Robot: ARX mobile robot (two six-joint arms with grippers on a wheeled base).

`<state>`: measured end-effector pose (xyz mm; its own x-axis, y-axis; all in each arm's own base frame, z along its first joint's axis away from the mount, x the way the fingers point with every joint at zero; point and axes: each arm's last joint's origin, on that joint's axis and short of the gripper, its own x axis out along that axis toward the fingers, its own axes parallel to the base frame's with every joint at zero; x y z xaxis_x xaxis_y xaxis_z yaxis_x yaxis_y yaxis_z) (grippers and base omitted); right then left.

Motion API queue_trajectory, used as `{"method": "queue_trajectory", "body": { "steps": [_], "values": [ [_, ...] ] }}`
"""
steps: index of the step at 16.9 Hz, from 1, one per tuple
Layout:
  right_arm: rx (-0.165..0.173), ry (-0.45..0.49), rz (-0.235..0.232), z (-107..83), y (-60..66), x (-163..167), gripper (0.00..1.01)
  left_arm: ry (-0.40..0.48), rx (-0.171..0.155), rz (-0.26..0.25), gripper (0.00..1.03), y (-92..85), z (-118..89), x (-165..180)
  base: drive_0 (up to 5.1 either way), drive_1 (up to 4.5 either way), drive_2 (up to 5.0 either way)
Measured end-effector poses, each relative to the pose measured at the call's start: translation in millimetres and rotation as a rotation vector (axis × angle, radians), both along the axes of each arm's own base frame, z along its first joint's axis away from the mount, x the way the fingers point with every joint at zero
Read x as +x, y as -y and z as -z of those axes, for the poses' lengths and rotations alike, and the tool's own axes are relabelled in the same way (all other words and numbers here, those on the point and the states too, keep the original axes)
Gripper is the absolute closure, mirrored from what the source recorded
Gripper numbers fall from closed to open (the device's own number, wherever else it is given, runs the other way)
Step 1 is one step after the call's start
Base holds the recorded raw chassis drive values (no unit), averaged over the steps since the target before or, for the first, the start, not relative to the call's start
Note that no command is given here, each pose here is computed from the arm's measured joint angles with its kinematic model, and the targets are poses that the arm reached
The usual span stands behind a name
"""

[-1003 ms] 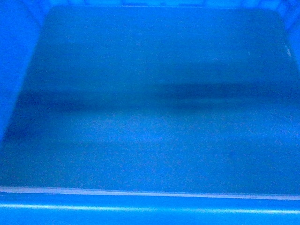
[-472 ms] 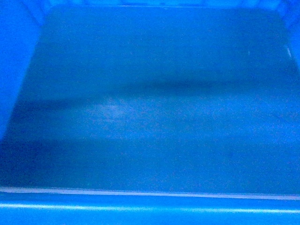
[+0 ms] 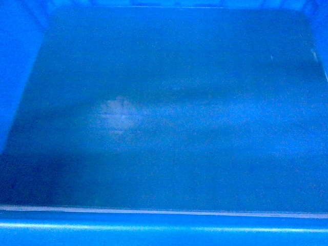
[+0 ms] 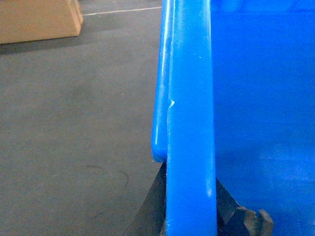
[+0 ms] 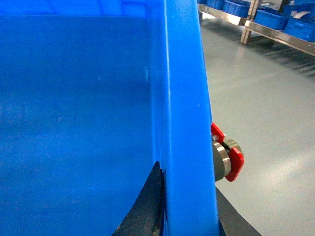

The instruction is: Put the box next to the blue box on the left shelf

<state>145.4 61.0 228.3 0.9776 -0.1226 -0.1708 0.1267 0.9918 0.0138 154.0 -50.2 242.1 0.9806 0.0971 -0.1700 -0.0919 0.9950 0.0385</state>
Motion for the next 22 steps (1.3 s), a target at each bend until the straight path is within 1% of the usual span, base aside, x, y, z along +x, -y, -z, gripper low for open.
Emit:
{"method": "queue_trajectory", "body": {
  "steps": [22],
  "values": [
    [-0.001, -0.001, 0.000, 0.2, 0.0, 0.0, 0.91, 0.000, 0.000, 0.000, 0.93, 0.0, 0.0, 0.0, -1.3, -1.33, -1.3]
  ]
}}
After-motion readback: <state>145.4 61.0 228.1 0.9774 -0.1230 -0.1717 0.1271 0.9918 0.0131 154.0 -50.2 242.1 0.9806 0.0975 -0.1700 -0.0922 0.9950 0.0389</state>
